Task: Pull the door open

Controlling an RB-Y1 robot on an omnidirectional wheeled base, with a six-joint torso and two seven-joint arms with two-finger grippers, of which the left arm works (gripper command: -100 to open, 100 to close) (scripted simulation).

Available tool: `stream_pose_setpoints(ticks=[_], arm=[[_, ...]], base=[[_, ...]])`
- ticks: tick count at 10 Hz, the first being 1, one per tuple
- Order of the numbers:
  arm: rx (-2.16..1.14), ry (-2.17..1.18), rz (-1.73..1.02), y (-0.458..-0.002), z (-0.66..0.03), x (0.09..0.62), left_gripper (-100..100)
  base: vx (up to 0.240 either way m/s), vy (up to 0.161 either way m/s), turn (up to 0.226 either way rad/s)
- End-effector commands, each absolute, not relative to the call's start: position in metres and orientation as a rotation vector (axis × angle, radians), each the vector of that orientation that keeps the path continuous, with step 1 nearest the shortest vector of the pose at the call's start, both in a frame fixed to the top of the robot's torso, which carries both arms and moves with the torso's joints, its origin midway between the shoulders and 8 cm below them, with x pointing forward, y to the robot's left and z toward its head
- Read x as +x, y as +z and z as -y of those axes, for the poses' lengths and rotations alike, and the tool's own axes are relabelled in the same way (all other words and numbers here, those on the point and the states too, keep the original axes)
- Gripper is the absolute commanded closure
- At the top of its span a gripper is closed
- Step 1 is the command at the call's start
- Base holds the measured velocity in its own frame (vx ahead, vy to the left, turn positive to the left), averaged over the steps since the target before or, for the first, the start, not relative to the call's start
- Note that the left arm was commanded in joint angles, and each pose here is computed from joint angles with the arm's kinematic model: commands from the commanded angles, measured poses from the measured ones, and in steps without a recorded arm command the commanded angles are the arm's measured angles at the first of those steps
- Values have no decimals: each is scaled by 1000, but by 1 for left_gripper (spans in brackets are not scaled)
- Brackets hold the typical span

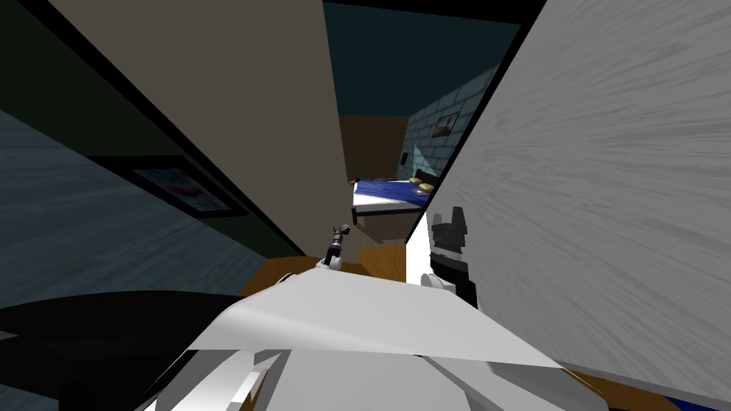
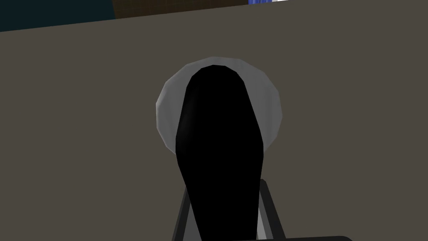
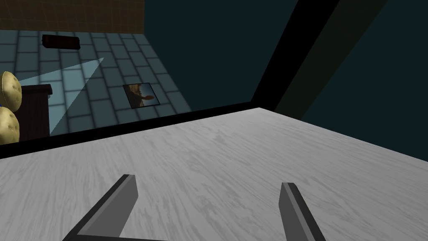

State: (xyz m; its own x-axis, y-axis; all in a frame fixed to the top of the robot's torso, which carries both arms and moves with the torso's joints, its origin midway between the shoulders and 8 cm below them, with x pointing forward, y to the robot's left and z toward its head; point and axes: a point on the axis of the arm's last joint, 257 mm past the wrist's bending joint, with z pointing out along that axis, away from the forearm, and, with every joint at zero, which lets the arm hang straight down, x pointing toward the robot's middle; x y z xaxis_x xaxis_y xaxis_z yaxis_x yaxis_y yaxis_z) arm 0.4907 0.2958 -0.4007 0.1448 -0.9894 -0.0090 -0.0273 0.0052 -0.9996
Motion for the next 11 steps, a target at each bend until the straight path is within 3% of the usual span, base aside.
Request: stream_pose_setpoints(ticks=[1, 11], arm=[[-1292, -1077, -1122, -403, -301, 490, 100], [-1269, -1124, -1149, -398, -324, 486, 100]], base=[[-49, 0, 12], [-34, 15, -50]])
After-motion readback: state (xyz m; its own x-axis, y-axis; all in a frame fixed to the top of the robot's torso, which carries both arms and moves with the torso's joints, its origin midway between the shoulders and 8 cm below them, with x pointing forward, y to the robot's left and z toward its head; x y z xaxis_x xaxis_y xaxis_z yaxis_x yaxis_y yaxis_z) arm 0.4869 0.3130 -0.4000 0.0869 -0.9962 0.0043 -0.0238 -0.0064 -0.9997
